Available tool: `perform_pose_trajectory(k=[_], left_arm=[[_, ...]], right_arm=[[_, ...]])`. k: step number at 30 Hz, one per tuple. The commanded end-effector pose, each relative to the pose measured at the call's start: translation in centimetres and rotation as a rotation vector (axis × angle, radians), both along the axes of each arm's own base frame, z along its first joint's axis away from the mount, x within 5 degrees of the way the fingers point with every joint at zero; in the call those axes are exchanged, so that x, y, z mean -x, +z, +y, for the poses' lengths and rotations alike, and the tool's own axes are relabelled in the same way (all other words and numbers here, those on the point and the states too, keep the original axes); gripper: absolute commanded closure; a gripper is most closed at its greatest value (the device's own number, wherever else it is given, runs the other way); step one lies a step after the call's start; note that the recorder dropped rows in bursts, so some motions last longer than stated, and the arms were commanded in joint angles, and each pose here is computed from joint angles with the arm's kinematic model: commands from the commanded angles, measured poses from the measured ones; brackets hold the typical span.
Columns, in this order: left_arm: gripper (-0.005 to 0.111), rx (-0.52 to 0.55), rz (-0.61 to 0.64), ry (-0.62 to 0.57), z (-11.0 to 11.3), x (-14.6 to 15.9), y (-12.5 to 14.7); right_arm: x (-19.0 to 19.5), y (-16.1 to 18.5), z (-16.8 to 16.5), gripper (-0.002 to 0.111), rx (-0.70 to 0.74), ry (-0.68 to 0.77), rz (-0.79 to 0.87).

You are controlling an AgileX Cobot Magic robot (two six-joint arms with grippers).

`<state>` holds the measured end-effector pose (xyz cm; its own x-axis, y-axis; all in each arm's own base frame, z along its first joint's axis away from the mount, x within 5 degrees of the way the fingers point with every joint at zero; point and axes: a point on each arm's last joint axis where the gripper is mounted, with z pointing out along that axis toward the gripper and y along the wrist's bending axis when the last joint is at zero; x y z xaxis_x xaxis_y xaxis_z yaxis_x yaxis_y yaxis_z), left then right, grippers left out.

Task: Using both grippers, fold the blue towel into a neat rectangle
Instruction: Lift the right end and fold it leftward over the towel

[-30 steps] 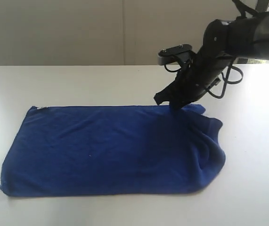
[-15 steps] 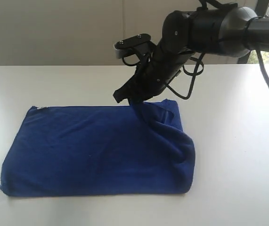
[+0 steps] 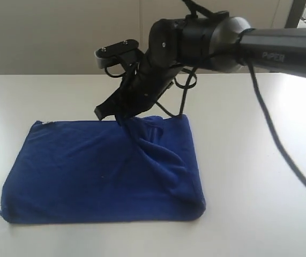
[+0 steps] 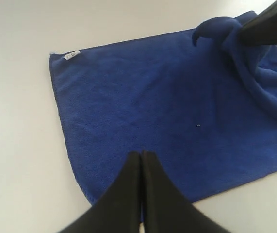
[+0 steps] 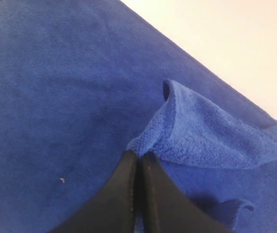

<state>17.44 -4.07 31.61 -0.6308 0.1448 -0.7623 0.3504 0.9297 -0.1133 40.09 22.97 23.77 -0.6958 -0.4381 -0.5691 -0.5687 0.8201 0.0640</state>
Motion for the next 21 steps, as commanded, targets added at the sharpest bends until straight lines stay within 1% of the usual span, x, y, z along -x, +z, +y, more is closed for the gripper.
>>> perform_pose_trajectory(k=[1,14,21], left_arm=[[0.107,0.014,0.013,-0.007,-0.2,0.3,-0.1],[0.107,0.015,0.009,-0.005,-0.1,0.2,-0.1],[0.107,0.015,0.009,-0.005,-0.1,0.2,-0.1]], right_arm=[[-0.2,-0.2,2.8,0.108,-0.028,0.040,-0.017],[-0.2,0.0,9.8,0.108,-0.103,0.151,-0.045],[-0.3,-1.0,12.0,0.108,-0.115,0.181,-0.053]])
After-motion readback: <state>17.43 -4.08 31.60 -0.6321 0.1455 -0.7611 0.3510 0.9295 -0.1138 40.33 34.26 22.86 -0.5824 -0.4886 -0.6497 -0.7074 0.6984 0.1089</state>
